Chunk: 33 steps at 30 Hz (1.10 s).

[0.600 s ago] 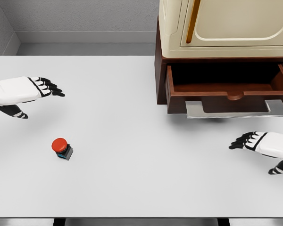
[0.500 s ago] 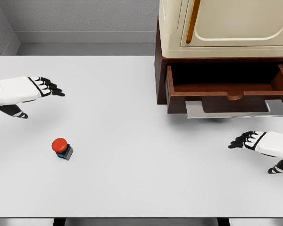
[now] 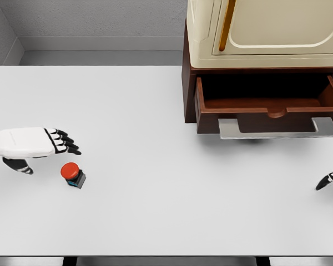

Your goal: Put the switch into the drawer with left arm, and close the drawer with right arm

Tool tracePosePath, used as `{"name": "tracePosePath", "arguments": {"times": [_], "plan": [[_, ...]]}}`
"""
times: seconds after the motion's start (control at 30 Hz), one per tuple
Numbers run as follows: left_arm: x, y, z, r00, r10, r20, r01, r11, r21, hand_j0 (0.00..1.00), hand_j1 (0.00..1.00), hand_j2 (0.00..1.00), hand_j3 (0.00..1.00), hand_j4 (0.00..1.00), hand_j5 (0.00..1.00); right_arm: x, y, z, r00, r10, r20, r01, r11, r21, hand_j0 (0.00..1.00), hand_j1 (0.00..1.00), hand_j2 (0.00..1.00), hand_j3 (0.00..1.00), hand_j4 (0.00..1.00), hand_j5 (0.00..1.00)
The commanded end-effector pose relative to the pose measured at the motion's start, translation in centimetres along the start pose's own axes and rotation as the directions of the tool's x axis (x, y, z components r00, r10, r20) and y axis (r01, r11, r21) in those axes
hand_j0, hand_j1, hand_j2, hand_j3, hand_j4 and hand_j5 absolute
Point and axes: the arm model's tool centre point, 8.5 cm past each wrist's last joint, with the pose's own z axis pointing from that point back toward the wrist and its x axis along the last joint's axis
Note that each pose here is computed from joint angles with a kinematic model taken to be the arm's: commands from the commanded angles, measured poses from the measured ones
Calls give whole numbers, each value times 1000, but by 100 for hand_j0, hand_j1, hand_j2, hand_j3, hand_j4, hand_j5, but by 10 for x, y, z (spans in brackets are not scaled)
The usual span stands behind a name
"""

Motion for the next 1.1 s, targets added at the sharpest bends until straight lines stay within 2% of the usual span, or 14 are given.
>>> {"name": "tracePosePath", "arguments": {"times": [0.0,0.1,0.23,0.47,0.6,0.67,0.8,0.87,1.07], "plan": [[8,-1,-6,1000,-2,28,2,1000,-15,100,100,100,100,100,100,-4,-22,19,1000,-17,-21,15,993,-120,51,51,51,51,51,51],[10,-2,-9,999,-2,37,2,1000,-17,100,100,100,100,100,100,-5,-25,27,999,-19,-35,13,988,-154,51,51,51,51,51,51],[18,1,-23,997,-6,74,8,1000,-22,100,100,100,100,100,100,4,-31,26,1000,-18,0,17,984,-176,51,51,51,51,51,51],[31,2,-31,993,-17,118,19,1000,-17,100,100,100,100,100,100,14,-38,21,999,12,30,-7,986,-165,50,50,50,50,50,50],[31,3,-31,993,-20,117,22,1000,-15,83,83,83,83,83,83,14,-40,22,999,17,27,-12,985,-170,50,50,50,50,50,50],[30,4,-31,993,-21,115,23,1000,-16,82,82,82,82,82,82,15,-45,24,999,3,47,5,983,-186,50,50,50,50,50,50],[31,4,-31,993,-22,116,24,1000,-15,80,80,80,80,80,80,15,-48,26,999,8,45,1,981,-193,50,50,50,50,50,50],[31,4,-31,993,-23,117,24,1000,-15,75,75,75,75,75,75,16,-51,28,999,13,43,-4,980,-200,50,50,50,50,50,50],[36,5,-30,991,-30,129,32,999,-15,74,74,74,74,74,74,14,-49,31,999,9,33,-2,980,-197,51,51,51,51,51,51]]}}
